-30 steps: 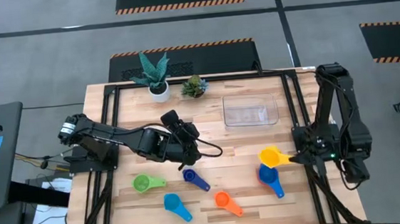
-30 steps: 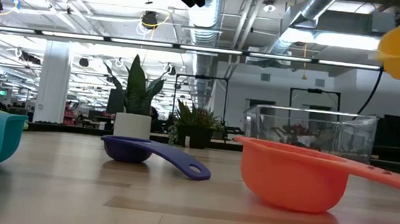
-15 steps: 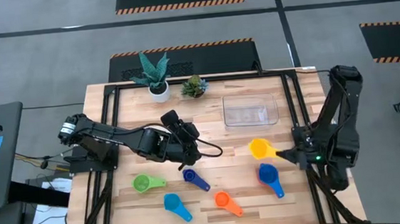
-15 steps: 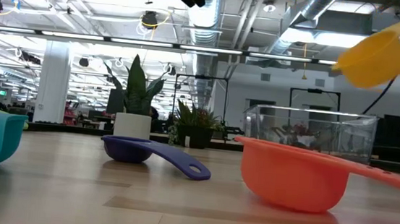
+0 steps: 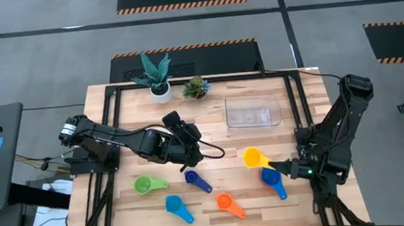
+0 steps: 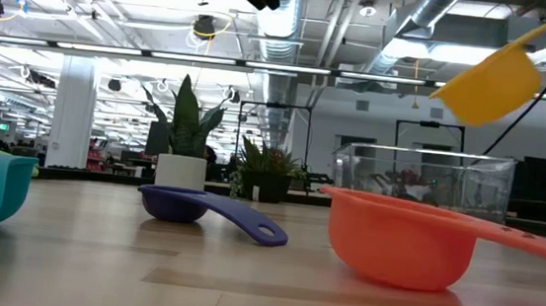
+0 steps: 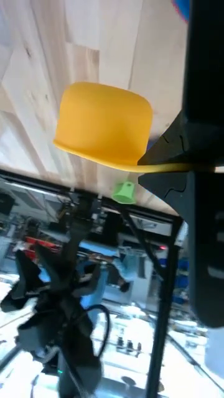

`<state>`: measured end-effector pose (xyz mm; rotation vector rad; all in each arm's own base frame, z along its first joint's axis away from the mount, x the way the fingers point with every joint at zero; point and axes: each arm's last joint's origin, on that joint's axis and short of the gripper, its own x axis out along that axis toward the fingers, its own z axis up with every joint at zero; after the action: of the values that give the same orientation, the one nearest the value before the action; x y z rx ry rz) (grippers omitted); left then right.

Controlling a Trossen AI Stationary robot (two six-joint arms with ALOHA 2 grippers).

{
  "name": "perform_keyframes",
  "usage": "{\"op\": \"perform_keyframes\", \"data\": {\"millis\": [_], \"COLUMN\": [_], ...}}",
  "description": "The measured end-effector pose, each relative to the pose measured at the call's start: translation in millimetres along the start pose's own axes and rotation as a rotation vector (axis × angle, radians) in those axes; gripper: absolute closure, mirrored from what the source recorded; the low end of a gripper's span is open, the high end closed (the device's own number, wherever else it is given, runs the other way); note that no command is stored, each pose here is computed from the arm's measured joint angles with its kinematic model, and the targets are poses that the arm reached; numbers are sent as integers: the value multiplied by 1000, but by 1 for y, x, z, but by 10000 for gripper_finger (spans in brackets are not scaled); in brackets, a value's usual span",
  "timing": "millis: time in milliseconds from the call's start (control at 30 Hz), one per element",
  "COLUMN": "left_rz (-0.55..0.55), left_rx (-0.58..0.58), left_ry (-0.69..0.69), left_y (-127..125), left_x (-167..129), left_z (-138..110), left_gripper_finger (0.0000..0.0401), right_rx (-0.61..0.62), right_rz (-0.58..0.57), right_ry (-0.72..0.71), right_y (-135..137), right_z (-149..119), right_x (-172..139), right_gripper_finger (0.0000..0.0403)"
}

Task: Nest measuring cups in basket
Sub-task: Stack the yellow nest measuring cup on the blue nest measuring cup

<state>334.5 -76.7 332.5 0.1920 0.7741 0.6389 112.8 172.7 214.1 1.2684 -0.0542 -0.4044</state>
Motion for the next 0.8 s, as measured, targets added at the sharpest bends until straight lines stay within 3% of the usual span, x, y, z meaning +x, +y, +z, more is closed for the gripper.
{"op": "perform_keyframes", "data": {"millis": [367, 600, 800], "left_rz": [-38, -56, -209], "left_rx": [35, 45, 119], "left_ry": [16, -5, -140], "left_y": [-1, -9, -31], "left_x": [0, 8, 24], "left_z": [-1, -4, -6], "left_gripper_finger": [216, 216, 216], "right_rx": [59, 64, 49], "right_rz": [32, 66, 96], "right_ry": [-61, -118, -143], "right_y": [-8, -9, -7], "right_z": [-28, -30, -29], "right_x": [13, 18, 15], "right_gripper_finger": [398, 398, 398]}}
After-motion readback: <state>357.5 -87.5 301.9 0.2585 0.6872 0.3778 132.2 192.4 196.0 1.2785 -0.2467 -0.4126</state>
